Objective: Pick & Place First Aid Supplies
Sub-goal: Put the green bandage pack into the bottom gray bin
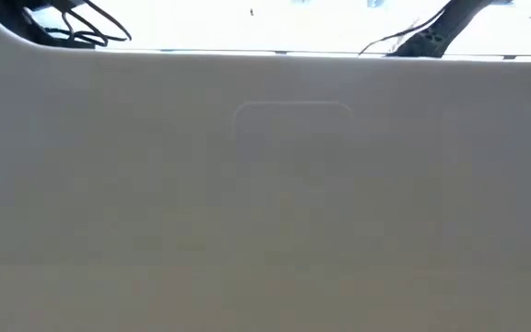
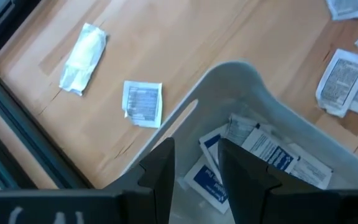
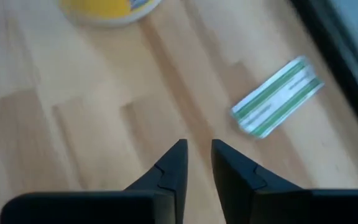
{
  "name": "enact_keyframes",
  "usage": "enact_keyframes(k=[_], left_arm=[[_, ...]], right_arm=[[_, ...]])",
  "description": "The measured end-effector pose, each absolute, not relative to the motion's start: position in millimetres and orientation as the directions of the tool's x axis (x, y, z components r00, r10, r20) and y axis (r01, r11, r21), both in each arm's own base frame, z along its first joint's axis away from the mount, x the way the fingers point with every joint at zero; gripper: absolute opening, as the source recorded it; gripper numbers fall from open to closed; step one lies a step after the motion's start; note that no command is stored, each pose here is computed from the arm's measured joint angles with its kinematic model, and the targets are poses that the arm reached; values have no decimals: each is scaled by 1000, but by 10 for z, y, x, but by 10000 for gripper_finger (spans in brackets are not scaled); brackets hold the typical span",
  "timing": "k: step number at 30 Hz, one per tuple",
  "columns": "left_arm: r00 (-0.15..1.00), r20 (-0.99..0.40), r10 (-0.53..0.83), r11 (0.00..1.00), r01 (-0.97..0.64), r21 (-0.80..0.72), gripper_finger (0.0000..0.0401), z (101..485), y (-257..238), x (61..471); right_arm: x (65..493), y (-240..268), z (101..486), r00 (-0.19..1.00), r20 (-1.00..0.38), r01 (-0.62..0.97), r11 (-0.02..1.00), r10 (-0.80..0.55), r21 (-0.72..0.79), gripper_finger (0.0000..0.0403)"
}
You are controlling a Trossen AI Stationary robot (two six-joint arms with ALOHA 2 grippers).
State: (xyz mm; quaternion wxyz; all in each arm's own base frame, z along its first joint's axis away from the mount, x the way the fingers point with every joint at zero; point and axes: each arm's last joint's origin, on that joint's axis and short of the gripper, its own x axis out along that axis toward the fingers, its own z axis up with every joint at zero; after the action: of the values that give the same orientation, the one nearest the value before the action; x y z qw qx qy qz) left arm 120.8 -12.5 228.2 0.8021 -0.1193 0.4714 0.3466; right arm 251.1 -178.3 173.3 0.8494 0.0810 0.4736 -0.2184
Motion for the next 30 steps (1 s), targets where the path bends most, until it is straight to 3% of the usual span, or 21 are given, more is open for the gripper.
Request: enact_keyframes(k=[8, 14, 22, 30], left_arm=[[371, -791, 486, 714, -690, 115, 120, 2308, -123, 1267], [423, -755, 501, 724, -683, 98, 120, 2333, -128, 1324], [483, -708, 515, 731, -679, 68, 120, 2372, -135, 1395], [492, -701, 516, 730, -681, 58, 120, 2379, -137, 1406]], right_arm=[[2468, -1994, 1587, 473, -831, 361, 925, -292, -119, 128], [2458, -2156, 1437, 479, -821, 336, 929, -312, -157, 152], [2432, -2281, 1176, 478, -840, 304, 946, -256, -115, 148], [2438, -2290, 1201, 478, -832, 332, 935, -281, -124, 134]])
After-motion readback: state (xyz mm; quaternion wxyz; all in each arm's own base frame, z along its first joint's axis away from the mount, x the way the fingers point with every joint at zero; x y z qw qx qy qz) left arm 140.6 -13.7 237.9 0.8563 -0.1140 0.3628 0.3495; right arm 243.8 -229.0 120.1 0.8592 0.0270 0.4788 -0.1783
